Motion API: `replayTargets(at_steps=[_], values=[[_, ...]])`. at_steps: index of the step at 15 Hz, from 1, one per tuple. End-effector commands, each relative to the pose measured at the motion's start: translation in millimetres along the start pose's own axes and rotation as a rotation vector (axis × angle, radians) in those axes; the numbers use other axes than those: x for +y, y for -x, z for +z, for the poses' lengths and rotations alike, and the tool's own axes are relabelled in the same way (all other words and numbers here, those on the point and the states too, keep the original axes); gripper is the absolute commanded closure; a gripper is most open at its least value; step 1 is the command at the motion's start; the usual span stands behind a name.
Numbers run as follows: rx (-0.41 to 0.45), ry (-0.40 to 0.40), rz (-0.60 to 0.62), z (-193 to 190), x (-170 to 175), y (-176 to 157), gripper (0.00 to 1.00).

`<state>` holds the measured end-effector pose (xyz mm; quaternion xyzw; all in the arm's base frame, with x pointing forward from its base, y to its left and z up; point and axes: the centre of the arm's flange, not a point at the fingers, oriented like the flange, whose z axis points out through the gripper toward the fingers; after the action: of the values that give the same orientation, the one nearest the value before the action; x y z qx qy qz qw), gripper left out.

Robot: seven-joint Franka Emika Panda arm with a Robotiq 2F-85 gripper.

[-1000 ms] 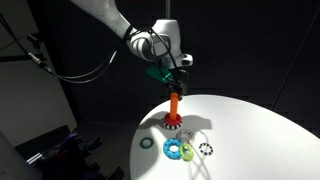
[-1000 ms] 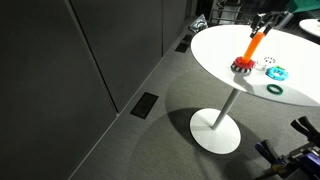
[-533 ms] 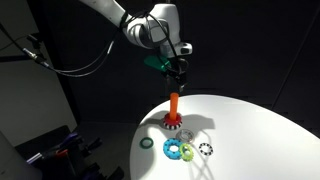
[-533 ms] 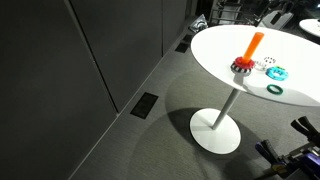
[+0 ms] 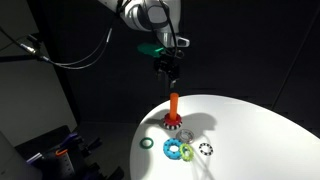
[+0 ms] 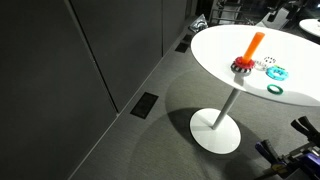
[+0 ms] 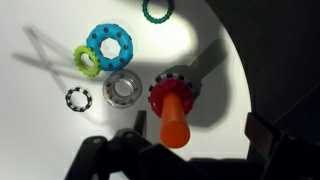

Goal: Move the ring stacking stand to the right, pick up the blue ring and stack it on the ring stacking stand

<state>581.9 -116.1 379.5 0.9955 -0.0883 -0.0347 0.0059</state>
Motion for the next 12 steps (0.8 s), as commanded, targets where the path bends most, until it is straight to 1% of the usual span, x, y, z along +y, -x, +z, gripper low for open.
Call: replayTargets(at_steps=[1, 7, 12], values=[[-0.056, 0.013, 0.016, -1, 14, -7, 0.0], [-0.047, -0.005, 0.004, 29, 41, -16, 0.0], [-0.015, 0.0, -0.055, 56, 54, -17, 0.0]])
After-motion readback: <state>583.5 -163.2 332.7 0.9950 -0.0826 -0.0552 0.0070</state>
